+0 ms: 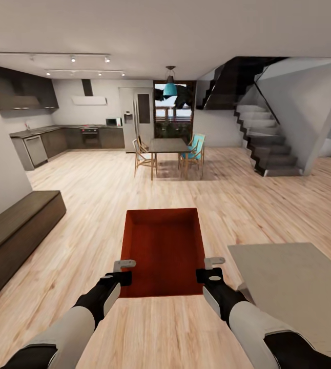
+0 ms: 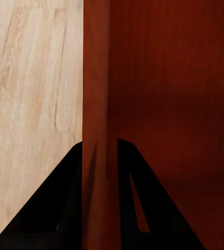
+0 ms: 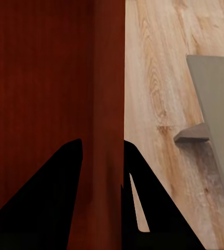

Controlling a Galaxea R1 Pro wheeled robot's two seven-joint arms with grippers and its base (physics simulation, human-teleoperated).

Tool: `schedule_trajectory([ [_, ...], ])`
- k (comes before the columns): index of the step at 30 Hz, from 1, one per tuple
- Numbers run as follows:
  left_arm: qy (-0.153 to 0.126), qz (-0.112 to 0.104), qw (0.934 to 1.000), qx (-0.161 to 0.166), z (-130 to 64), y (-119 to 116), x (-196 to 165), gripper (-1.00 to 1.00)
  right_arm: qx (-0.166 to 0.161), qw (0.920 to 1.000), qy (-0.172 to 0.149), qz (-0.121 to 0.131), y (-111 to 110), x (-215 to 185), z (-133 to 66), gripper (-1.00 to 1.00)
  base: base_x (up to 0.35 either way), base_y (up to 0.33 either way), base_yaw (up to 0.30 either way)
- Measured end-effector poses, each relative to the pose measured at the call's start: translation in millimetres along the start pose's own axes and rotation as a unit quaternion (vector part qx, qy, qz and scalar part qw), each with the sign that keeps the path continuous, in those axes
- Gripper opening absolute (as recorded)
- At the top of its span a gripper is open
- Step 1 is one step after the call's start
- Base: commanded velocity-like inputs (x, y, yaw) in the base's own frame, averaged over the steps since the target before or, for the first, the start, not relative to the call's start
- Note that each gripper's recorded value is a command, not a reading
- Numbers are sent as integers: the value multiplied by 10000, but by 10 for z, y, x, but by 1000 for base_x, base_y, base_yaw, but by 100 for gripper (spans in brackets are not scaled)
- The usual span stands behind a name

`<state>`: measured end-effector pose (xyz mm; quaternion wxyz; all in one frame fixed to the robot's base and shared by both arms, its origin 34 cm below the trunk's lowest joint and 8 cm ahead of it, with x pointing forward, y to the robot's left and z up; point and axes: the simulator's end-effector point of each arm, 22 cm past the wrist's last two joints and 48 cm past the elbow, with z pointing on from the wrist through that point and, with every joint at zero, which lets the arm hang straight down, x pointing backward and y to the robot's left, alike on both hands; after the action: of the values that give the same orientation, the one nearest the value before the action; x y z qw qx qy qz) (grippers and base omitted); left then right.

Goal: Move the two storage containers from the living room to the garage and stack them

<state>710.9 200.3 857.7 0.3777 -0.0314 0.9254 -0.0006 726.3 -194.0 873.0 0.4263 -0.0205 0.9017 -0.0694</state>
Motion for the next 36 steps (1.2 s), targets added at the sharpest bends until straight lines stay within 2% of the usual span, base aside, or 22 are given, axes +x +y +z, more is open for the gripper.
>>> schedule_trajectory([
  [36,-1,-4,10000,1,1,1,3,-100,2,10000,-1,-3,0,0,0,-100,321,0,0],
])
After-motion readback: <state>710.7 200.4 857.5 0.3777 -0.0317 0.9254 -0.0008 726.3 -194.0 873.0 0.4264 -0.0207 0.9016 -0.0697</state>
